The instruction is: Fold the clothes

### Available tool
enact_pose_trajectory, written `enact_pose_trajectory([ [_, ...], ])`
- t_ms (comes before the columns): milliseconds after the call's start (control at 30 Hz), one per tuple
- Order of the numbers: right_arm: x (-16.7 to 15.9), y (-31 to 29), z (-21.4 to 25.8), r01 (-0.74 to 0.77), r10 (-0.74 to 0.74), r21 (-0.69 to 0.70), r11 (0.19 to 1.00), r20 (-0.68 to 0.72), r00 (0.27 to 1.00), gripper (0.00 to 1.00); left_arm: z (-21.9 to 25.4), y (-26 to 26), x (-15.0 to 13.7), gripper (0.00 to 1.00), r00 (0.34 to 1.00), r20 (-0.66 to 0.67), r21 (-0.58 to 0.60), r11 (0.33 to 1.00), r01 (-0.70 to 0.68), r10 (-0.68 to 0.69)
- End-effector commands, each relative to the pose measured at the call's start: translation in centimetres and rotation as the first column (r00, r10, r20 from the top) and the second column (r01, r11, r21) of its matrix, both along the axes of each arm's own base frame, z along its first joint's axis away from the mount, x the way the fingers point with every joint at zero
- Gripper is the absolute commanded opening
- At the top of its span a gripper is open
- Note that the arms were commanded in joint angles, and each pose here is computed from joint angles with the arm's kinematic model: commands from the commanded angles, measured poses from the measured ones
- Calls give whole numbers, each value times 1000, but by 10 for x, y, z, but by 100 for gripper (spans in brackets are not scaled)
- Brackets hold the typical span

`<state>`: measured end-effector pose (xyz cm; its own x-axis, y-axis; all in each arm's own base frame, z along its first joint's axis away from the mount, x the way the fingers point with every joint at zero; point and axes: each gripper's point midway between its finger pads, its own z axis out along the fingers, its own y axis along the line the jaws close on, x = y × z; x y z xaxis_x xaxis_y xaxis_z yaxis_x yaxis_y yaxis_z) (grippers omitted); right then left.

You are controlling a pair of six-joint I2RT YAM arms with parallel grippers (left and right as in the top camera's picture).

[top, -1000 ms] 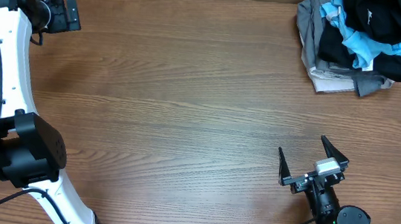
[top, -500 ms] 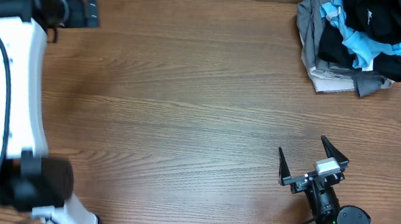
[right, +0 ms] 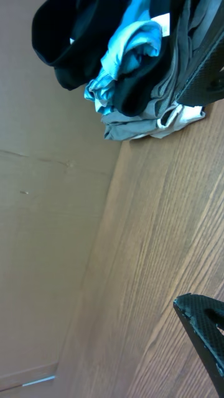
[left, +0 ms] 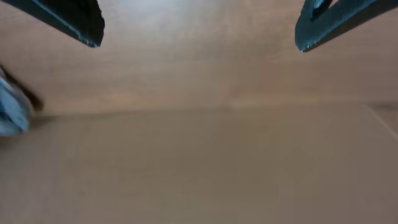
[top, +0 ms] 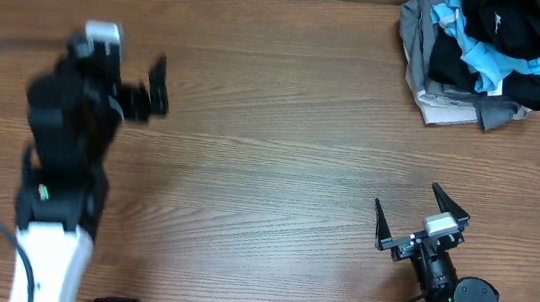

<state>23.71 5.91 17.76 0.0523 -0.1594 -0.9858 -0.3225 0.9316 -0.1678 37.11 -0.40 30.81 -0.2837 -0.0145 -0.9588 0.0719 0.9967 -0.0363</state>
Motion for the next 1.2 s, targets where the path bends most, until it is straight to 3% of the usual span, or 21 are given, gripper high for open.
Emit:
enact_pose_trajectory([
  [0, 1, -2, -1, 13, -13, 5, 1000, 4, 1000, 100, -25, -9, -43, 100, 997, 74, -10, 999, 36, -35],
  [200, 1, -2, -1, 13, -13, 5, 1000, 4, 1000, 100, -63, -8, -92, 100, 983, 185, 4, 1000, 20, -20],
  [400, 1, -2, -1, 13, -13, 5, 1000, 4, 1000, 100, -95, -4, -117, 100, 963, 268, 10, 1000, -13, 10],
  [700, 1, -2, -1, 13, -13, 5, 1000, 4, 1000, 100, -130, -1, -123, 100, 956, 292, 21, 999, -31, 24],
  [833, 1, -2, -1, 13, -13, 5, 1000, 4, 1000, 100, -149, 2, -125, 100, 974, 223, 37, 998, -43, 34],
  [1167, 1, -2, -1, 13, -13, 5, 1000, 4, 1000, 100, -151, 2, -125, 100, 975, 217, 37, 998, -45, 36],
])
